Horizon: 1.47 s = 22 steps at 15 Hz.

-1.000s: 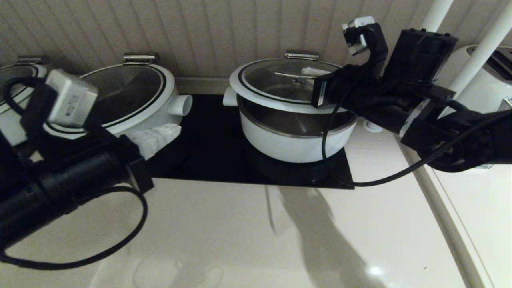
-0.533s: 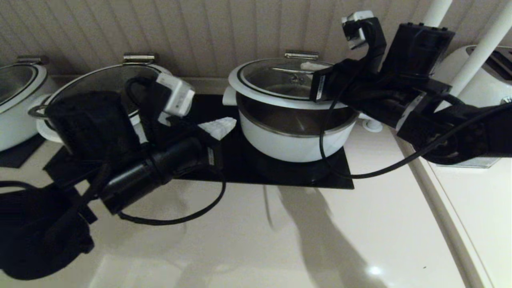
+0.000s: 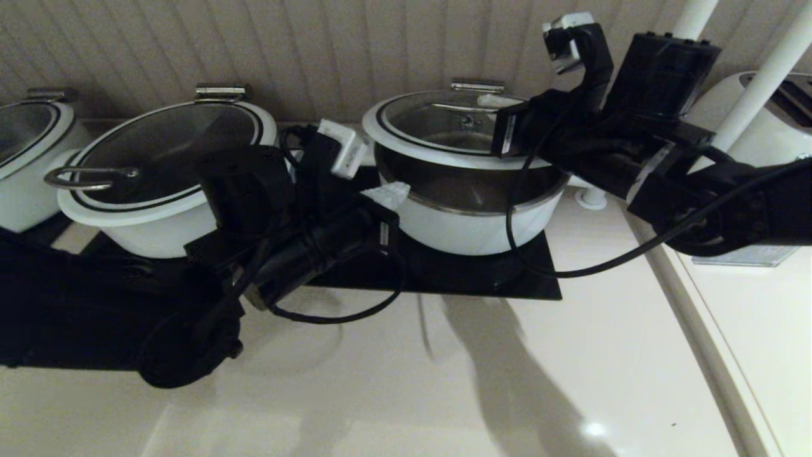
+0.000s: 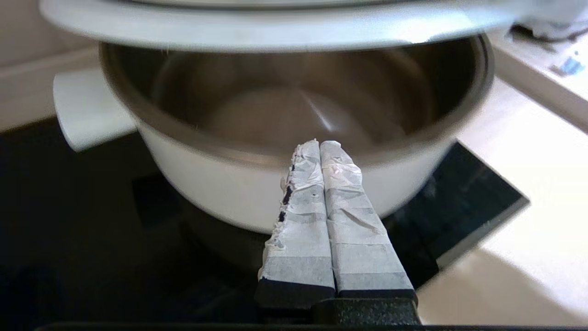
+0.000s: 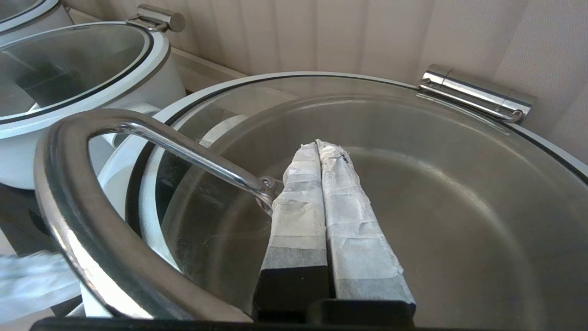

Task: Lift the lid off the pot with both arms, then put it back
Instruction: Hold the pot lid with the left arm

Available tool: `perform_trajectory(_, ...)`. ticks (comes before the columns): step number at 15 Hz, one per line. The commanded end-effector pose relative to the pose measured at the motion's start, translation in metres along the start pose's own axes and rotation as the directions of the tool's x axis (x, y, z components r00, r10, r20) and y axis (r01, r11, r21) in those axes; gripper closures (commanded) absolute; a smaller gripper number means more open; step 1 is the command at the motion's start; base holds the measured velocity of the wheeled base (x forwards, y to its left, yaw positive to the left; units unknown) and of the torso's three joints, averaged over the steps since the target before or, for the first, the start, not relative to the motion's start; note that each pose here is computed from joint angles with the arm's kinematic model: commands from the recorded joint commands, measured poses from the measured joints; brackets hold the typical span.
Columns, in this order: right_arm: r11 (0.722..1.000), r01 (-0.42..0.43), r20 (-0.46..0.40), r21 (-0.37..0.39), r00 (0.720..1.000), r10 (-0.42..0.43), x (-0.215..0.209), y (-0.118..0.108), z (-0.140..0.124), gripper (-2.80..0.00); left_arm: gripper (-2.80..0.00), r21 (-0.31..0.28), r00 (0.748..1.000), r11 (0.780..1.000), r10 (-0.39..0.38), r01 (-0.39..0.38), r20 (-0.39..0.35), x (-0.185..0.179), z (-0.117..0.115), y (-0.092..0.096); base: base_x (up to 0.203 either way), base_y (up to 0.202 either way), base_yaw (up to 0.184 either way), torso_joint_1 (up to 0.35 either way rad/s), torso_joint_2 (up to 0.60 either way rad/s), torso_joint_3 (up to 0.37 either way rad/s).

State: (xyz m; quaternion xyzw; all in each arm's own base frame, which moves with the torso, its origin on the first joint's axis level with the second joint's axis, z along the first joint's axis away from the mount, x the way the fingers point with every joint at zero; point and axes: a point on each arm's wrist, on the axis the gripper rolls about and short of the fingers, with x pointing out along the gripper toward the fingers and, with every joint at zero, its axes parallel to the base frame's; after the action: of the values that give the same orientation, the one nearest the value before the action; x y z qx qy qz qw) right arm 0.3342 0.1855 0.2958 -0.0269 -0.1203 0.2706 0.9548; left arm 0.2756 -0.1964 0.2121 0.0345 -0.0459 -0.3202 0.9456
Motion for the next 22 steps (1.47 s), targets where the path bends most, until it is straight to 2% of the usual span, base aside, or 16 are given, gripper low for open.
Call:
perform_trajectory(1,1.000,-0.001,0.013,-0.002,1.000,0.001,-0.002,0.000,0.004,0.00,0.00,0.002,1.000,1.000,0.001,-0.001,0.013,0.012,-0.001,0.000,0.000,0.000,0.000,0.000,0.00,0.000)
perform_trajectory(15,1.000,-0.004,-0.005,-0.003,1.000,0.004,-0.027,0.002,0.011,0.00,0.00,0.008,0.998,1.000,0.010,-0.010,0.063,0.040,0.005,0.004,0.000,0.000,0.000,0.000,0.00,0.000)
perform_trajectory(22,1.000,-0.006,-0.041,0.000,0.999,0.006,-0.062,0.003,0.014,0.00,0.00,0.011,0.996,1.000,0.012,-0.013,0.086,0.044,0.011,0.005,0.000,0.000,0.000,0.000,0.00,0.000)
